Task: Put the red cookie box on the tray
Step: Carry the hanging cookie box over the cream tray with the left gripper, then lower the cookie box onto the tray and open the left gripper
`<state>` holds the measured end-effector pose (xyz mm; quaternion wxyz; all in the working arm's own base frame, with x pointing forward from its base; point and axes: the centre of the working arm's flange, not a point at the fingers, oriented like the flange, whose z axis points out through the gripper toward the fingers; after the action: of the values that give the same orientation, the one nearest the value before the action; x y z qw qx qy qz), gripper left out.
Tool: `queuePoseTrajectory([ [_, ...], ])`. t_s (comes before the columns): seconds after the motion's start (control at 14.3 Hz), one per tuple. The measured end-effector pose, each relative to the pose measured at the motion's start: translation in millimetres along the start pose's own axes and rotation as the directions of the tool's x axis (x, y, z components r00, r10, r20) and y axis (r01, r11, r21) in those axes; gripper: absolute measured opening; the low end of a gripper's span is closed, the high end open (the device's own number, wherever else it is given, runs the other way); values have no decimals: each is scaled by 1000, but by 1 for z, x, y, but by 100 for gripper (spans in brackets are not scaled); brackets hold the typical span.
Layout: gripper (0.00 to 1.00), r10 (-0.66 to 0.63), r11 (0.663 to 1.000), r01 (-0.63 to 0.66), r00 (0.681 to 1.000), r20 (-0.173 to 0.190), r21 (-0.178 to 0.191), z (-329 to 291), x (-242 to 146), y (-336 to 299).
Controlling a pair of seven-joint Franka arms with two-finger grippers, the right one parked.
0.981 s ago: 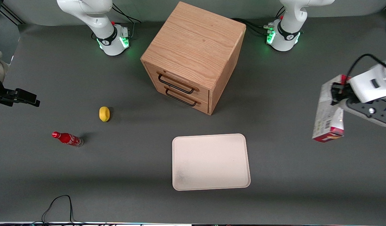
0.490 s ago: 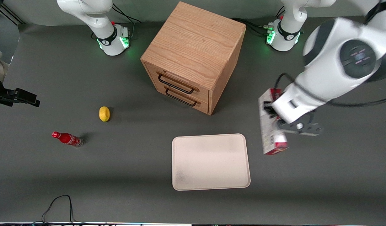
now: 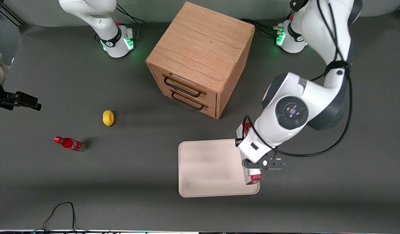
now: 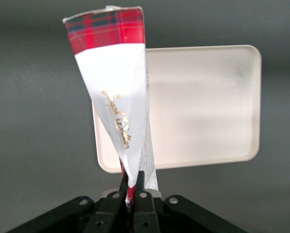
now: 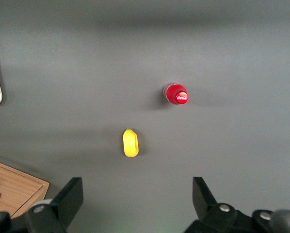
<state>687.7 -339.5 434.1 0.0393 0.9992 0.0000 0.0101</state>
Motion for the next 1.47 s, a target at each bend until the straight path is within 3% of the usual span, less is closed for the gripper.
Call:
queuePoseTrajectory([
  [0.28, 4, 28, 997, -26, 999, -33, 67, 79, 15, 3],
  [0.63, 4, 23, 996, -23, 1000, 8, 84, 164, 17, -5],
  [1.19, 4, -21, 997, 20, 1000, 21, 69, 186, 22, -27],
  [1.33, 17, -25, 997, 23, 999, 25, 71, 188, 22, -29],
  [1.47, 40, -30, 997, 29, 999, 24, 71, 187, 23, -32],
])
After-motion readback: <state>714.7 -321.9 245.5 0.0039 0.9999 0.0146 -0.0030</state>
